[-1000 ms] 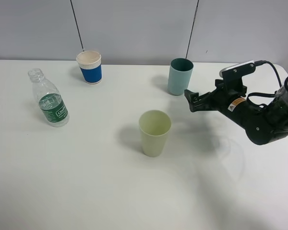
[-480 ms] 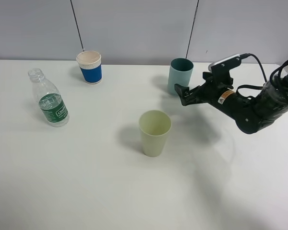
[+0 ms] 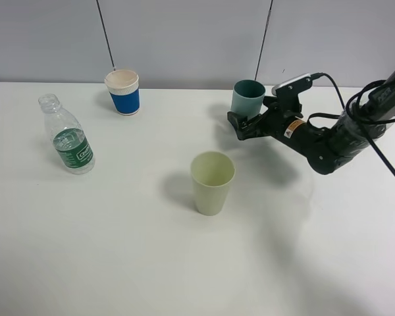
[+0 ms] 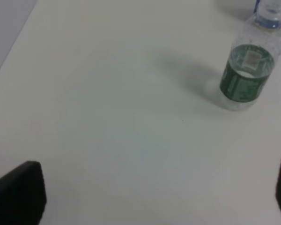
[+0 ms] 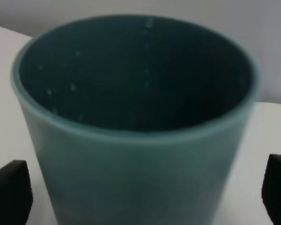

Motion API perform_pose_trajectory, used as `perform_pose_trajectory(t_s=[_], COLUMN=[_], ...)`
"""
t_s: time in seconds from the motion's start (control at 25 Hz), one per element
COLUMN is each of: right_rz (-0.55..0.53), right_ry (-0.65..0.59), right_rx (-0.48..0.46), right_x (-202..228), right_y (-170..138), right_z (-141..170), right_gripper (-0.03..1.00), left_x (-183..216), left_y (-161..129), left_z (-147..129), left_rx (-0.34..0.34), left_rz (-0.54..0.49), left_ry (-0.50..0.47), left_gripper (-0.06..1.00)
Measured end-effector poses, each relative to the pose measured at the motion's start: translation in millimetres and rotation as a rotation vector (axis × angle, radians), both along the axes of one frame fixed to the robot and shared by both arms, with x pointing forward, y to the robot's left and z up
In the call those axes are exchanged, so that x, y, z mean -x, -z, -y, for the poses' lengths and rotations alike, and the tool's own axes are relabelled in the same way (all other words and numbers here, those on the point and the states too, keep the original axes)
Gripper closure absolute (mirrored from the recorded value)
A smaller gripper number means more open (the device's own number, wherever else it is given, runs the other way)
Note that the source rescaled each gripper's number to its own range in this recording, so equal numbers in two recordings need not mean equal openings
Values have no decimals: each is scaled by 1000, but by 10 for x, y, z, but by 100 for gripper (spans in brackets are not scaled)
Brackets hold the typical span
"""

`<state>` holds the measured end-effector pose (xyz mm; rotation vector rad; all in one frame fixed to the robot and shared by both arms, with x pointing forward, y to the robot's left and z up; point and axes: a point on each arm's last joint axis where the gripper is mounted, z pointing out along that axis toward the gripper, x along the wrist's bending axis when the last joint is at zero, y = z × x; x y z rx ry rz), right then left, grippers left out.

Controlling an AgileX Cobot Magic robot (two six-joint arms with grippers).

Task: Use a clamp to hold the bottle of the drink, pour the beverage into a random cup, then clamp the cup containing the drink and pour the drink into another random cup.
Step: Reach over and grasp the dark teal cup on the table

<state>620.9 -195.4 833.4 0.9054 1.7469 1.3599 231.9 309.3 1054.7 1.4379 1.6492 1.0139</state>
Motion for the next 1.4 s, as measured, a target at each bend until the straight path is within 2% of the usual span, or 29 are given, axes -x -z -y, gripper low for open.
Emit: perform_pose_trajectory(t_s=[0.32,0.36,0.4,0.44,0.48,0.56,0.6,0.88,1.08,1.2,1.4], right_rz=[-3,-10,-11,-10,-9,-8,-9,-15,-9,-9,75], right_ry=[-19,-19,-19,-19,-19,-21,-21,-28,-101,-152,-221], right_rx=[10,13,14,16,18,18,18,26,72,117,157], right_x=[-64,-63,-63,-63,-63,-62,-62,-65,-51,-35,-24], right_y=[28,34,35,35,35,36,36,41,-17,-107,-435], right_z=[-28,-27,-27,-27,-27,-28,-28,-34,-71,-102,-150], right_gripper=[-2,1,7,18,39,97,93,93,93,93,93], left_x=[0,0,0,0,0,0,0,0,0,0,0], left_y=[0,0,0,0,0,0,0,0,0,0,0], left_z=[0,0,0,0,0,0,0,0,0,0,1], left_rx=[0,0,0,0,0,0,0,0,0,0,1], left_rz=[0,0,0,0,0,0,0,0,0,0,0], left_ry=[0,0,0,0,0,0,0,0,0,0,1], left_gripper=[-6,-6,-6,-6,-6,-6,-6,-6,-6,-6,-6])
